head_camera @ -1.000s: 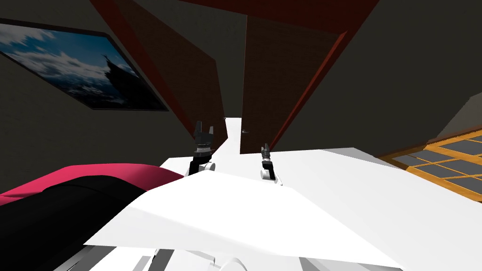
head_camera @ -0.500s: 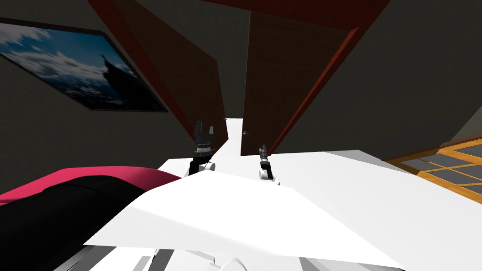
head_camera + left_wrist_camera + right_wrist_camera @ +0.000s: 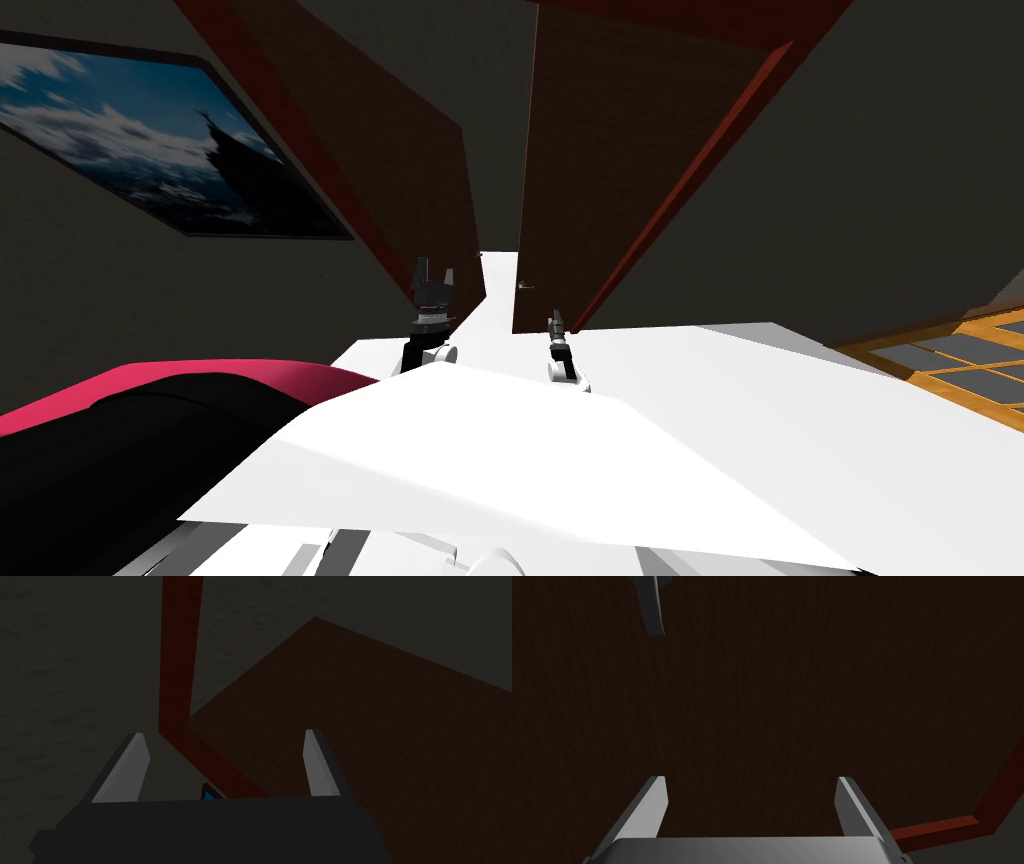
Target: Push the door open
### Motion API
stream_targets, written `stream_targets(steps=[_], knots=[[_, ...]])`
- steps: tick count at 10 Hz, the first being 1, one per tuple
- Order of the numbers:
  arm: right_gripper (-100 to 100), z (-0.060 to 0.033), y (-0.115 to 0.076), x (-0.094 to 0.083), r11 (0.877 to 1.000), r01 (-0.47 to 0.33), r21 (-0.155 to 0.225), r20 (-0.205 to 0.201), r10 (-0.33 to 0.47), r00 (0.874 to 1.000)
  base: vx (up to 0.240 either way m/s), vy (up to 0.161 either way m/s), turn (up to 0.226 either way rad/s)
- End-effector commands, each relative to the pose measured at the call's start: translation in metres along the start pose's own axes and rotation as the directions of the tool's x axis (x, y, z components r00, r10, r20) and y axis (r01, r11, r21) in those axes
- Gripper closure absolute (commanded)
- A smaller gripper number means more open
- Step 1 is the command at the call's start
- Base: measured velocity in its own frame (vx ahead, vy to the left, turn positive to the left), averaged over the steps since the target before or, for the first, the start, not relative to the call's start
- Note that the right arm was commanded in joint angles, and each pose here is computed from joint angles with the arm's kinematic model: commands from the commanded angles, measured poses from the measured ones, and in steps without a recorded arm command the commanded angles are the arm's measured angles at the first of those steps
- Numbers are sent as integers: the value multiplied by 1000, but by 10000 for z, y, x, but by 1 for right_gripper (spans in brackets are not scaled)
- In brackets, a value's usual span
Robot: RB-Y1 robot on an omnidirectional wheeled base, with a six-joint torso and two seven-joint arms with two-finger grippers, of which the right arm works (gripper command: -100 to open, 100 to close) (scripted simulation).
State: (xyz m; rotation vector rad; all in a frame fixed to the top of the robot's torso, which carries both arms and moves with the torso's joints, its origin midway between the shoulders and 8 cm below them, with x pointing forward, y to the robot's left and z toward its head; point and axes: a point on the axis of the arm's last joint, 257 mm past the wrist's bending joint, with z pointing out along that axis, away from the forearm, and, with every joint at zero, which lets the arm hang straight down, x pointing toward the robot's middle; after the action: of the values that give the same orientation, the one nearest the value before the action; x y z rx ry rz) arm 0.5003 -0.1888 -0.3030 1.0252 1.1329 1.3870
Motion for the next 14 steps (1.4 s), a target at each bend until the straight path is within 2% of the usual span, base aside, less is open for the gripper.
stream_targets(steps=[1,11,13,14], knots=[[-100,1,-96,53,1000,1,17,-8,-1,1000,91,33,17],[-100,-82,-565,322,993,7,117,-46,-2,999,95,23,16],[-100,-122,-701,435,989,8,149,-61,1,998,147,16,26],[-100,-122,-701,435,989,8,149,-61,1,998,117,28,10]])
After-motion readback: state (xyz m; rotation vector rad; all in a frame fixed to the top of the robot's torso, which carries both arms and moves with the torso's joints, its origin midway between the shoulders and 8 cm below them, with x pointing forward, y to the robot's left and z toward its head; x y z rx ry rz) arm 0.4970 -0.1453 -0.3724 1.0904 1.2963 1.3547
